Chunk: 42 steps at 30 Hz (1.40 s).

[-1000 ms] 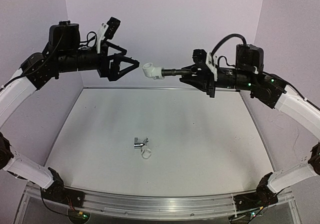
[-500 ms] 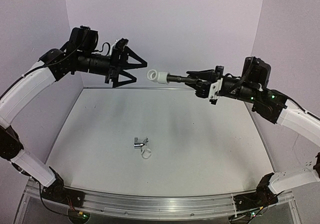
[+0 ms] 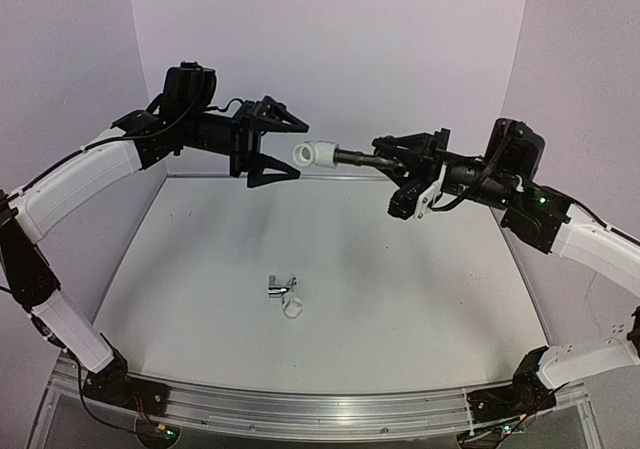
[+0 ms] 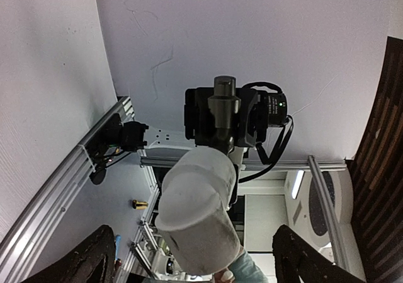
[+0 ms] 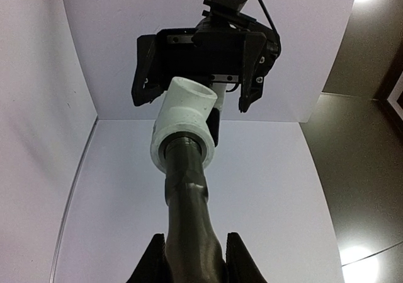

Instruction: Install the water faucets

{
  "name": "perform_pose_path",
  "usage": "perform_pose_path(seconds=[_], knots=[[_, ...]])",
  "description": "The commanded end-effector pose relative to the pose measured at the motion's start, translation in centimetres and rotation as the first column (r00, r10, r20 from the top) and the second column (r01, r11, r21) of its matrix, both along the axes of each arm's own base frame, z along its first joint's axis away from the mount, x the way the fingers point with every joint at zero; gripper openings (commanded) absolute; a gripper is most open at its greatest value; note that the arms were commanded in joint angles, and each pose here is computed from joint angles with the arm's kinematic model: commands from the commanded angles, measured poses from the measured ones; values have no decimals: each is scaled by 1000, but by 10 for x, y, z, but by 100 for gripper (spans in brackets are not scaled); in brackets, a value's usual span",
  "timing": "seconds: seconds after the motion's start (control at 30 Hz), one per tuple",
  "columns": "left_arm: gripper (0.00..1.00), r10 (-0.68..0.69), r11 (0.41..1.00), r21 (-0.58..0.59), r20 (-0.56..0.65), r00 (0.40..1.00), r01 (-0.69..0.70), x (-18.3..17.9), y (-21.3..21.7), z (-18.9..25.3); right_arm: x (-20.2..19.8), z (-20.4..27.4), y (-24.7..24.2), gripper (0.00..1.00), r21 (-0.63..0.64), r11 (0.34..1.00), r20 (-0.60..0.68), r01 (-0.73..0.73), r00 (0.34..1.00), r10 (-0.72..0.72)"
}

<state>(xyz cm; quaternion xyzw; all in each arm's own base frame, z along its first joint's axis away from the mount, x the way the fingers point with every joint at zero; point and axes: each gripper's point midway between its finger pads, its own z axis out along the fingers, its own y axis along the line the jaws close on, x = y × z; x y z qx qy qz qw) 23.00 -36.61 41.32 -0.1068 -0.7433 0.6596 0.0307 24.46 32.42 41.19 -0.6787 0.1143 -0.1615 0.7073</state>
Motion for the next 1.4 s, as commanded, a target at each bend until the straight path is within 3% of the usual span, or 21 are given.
perform_pose_path(seconds=[0.0, 0.17, 0.33, 0.53, 0.63, 0.77, 0.87, 0.97, 1.17, 1.27, 1.37], knots=[[80, -96, 993, -67, -3, 995, 96, -10, -9, 16, -11, 41, -1, 0, 84, 996, 157, -36, 987, 22], [70, -161, 984, -80, 13, 987, 162, -18, -23, 15, -5, 48, 3, 0, 112, 993, 136, -32, 991, 16], [58, -158, 978, -124, 98, 983, 170, -20, -23, 27, -1, 60, 2, 0, 180, 984, 34, -12, 999, 6], [34, -108, 966, -202, 252, 962, 161, -19, -21, 49, -7, 72, -1, 0, 288, 957, -166, -35, 982, 86], [24, -80, 960, -231, 317, 945, 159, -16, -22, 58, -15, 78, -2, 0, 351, 934, -288, -64, 942, 173], [23, -13, 954, -265, 435, 900, 142, -12, -21, 70, -24, 101, -1, 0, 472, 878, -466, -77, 824, 323], [26, 66, 955, -272, 584, 809, 118, -10, -16, 81, -30, 119, 2, 0, 549, 833, -598, -69, 663, 450], [30, 171, 953, -292, 734, 657, 79, -7, -8, 96, -41, 132, 6, 0, 596, 800, -699, -66, 448, 557], [32, 297, 954, -296, 910, 289, -46, 5, 12, 112, -62, 129, 15, 0, 590, 806, -806, -54, 29, 592], [37, 271, 961, -260, 953, 131, -98, 9, 20, 113, -71, 124, 17, 0, 572, 817, -819, -67, -84, 567], [45, 222, 963, -223, 975, -24, -154, 11, 28, 113, -77, 118, 18, 0, 550, 831, -831, -84, -151, 535]])
